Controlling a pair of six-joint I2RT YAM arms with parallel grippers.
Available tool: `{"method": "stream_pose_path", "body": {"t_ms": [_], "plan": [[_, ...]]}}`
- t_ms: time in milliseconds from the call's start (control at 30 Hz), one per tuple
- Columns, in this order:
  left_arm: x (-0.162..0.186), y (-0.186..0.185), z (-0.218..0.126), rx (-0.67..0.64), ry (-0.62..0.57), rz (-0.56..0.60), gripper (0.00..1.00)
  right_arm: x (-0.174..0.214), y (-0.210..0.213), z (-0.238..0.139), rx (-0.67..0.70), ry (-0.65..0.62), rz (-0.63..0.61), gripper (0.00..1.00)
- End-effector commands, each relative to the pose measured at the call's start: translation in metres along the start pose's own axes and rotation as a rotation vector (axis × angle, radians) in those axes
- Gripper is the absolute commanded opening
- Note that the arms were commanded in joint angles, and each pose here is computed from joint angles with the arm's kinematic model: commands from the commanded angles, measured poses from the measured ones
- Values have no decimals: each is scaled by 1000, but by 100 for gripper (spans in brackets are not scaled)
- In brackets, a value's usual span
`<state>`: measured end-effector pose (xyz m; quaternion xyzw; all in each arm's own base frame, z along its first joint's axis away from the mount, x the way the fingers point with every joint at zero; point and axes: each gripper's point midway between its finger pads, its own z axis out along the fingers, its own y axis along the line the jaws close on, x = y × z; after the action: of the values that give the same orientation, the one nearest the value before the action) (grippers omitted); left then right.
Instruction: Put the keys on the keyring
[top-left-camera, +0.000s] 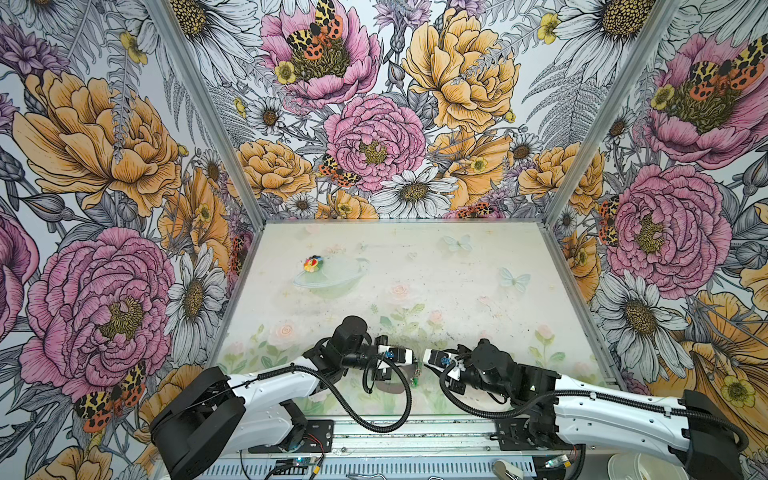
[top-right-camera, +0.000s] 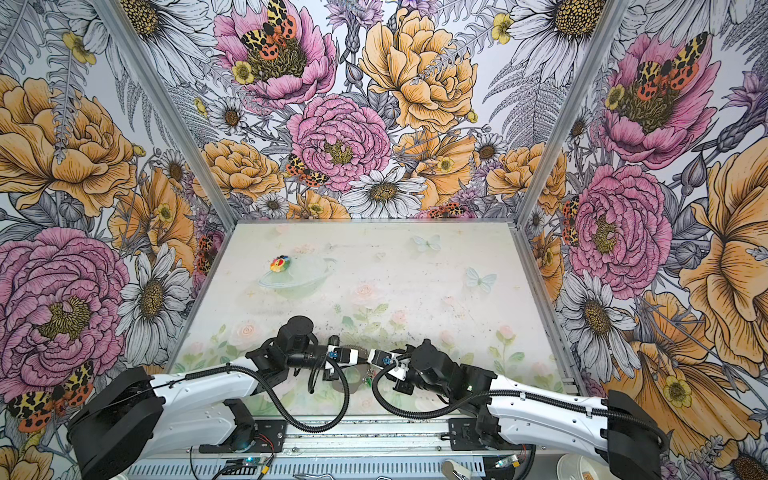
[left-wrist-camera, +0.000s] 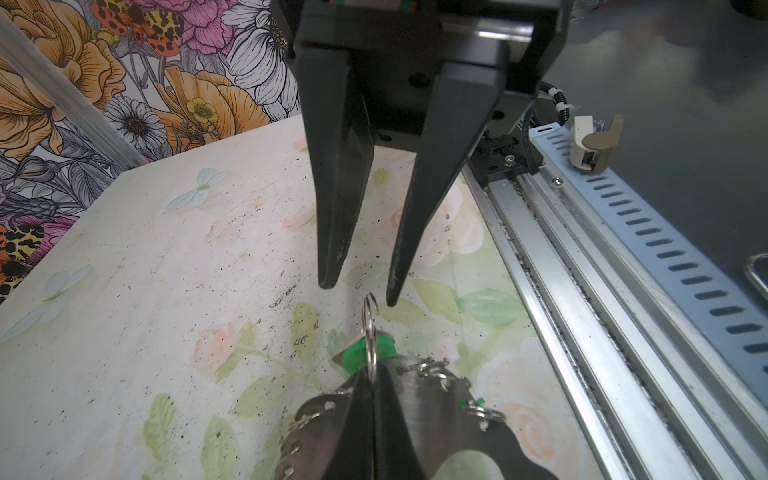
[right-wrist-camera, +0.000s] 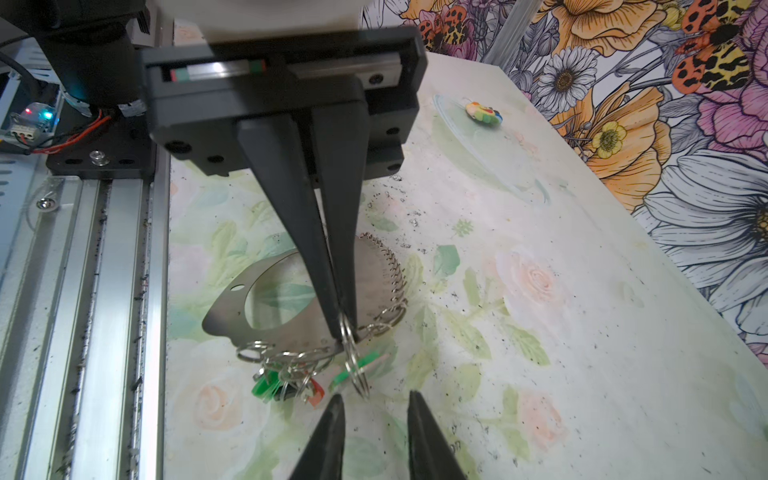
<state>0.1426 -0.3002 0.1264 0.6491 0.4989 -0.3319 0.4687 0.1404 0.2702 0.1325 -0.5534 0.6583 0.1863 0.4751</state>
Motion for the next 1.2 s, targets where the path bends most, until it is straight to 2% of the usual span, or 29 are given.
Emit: {"method": "stream_pose_path", "body": {"t_ms": [0, 267, 700, 1167], "plan": [[-9, -2, -3, 15, -46, 5, 0, -5, -2, 4, 17, -18, -10, 25], [-11, -4, -2, 33, -53, -5, 0, -11, -2, 8, 9, -28, -21, 16], [-7, -4, 1, 43, -39, -17, 0, -15, 3, 4, -24, -39, -34, 17], [-8, -9, 4, 76, -40, -22, 0, -20, 8, 8, -60, -37, -53, 4]]}}
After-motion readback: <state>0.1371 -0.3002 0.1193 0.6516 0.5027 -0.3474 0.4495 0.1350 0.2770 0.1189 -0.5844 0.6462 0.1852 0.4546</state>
